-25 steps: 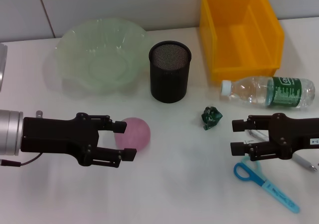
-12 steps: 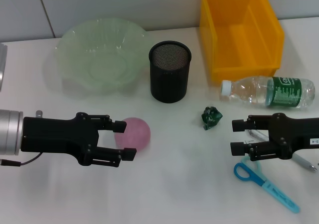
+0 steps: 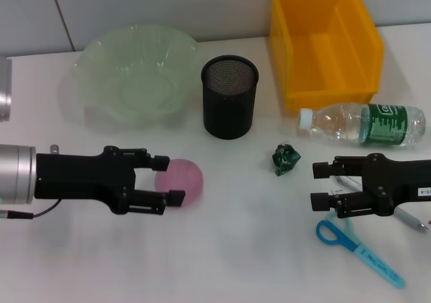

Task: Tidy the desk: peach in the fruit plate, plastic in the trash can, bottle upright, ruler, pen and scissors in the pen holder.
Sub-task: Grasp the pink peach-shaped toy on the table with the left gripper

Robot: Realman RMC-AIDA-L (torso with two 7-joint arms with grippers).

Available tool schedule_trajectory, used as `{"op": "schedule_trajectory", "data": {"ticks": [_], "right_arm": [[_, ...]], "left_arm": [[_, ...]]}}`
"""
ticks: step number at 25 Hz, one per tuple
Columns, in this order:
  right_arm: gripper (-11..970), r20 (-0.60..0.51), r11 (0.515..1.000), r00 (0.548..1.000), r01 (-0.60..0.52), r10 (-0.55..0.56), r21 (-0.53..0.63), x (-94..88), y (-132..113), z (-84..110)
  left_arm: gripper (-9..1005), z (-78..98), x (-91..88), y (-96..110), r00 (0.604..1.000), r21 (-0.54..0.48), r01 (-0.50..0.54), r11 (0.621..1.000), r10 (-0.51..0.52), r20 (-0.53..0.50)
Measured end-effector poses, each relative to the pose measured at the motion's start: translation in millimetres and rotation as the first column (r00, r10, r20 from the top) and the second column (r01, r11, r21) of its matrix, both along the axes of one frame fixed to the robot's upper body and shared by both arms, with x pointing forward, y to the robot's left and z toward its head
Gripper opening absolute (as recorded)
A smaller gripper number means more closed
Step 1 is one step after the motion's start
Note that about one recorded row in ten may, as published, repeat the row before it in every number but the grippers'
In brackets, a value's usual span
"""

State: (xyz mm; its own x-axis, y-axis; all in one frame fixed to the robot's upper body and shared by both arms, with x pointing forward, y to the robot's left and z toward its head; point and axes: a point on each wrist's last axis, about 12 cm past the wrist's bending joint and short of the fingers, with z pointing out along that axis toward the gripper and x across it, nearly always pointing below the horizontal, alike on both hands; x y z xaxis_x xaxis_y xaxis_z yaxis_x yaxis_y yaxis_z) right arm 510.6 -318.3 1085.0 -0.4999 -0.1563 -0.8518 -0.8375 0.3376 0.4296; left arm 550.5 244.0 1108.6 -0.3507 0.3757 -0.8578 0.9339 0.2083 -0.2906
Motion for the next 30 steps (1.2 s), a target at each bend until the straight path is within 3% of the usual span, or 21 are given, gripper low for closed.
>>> {"op": "schedule_trajectory", "data": {"ticks": [5, 6, 8, 12, 15, 30], "right_arm": [[821, 0.0, 1.0, 1.0, 0.0, 0.0, 0.001, -0.1, 0.3, -0.1], [821, 0.0, 1.0, 1.0, 0.0, 0.0, 0.001, -0.1, 0.3, -0.1], [822, 0.0, 1.0, 1.0, 0.0, 0.0, 0.001, -0.1, 0.4, -0.1], [821, 0.0, 1.0, 1.0, 0.002, -0.002, 0.0, 0.1, 0.5, -0.4], [820, 0.0, 1.0, 1.0, 0.006, -0.006, -0.003, 0.5, 0.9, -1.2], [821, 0.0, 1.0, 1.0, 0.015, -0.015, -0.008, 1.3, 1.5, -2.4]], "left_arm": [[783, -0.7, 0.9, -0.7, 1.0, 0.002, -0.008, 1.0, 0.008, 0.003], [782, -8.4, 9.9, -2.6, 0.994, 0.033, -0.103, 0.994, 0.101, 0.044], [781, -10.7, 11.9, -3.9, 0.992, 0.046, -0.117, 0.992, 0.114, 0.061], [780, -13.9, 13.4, -6.6, 0.99, 0.069, -0.121, 0.99, 0.116, 0.078], [778, -24.5, 19.0, -16.9, 0.986, 0.159, -0.135, 0.978, 0.116, 0.121], [771, -30.4, 26.3, -32.8, 0.984, 0.223, -0.124, 0.967, 0.09, 0.155]]}}
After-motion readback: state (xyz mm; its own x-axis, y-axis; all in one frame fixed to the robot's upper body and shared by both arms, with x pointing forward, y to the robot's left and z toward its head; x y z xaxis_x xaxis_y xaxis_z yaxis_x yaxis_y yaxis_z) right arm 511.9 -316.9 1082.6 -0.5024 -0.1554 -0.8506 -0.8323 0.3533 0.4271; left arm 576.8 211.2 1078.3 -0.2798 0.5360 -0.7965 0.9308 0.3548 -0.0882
